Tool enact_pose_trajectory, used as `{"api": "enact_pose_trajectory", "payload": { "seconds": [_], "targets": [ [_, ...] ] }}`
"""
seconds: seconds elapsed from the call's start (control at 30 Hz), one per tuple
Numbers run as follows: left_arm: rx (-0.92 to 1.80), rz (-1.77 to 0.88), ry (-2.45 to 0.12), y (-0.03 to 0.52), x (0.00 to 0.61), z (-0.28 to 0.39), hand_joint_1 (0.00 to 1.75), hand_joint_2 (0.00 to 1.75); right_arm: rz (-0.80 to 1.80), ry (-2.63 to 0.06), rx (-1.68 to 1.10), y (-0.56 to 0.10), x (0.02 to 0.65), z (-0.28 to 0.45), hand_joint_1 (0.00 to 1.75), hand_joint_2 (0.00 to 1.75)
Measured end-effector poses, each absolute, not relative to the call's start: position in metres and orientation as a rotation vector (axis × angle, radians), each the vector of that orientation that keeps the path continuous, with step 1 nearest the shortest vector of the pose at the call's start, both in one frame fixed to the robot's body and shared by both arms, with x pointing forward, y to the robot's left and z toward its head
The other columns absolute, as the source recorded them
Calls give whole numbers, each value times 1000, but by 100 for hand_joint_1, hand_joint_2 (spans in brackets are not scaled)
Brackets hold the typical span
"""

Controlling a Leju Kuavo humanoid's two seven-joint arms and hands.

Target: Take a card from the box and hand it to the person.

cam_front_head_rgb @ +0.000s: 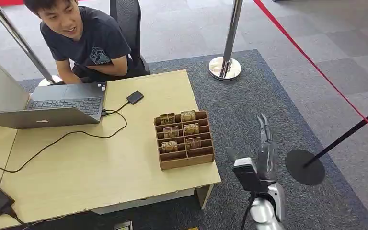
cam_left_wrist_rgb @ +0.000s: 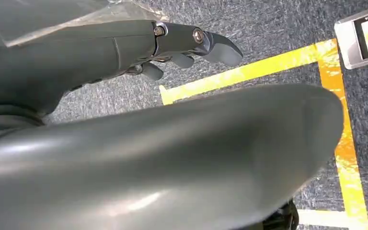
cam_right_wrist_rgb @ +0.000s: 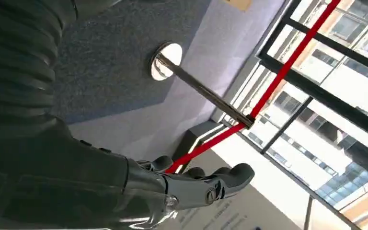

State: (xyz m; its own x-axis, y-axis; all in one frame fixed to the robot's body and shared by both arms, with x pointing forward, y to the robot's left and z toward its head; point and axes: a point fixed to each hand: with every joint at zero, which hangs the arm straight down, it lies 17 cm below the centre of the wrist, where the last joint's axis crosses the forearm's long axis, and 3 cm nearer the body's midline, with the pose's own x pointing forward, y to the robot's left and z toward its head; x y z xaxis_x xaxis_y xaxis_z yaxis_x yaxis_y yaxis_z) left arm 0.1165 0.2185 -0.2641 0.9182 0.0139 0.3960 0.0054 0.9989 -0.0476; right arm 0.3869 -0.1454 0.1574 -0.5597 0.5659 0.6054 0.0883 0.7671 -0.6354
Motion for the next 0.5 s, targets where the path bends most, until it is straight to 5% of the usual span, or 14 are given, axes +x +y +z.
{"api": "enact_pose_trajectory", "payload": {
  "seconds": [0.5],
  "targets": [
    [-51, -6, -409, 221, 116, -264, 0, 0, 1122, -1991, -802, -133, 402, 132, 0, 175]
  ]
}}
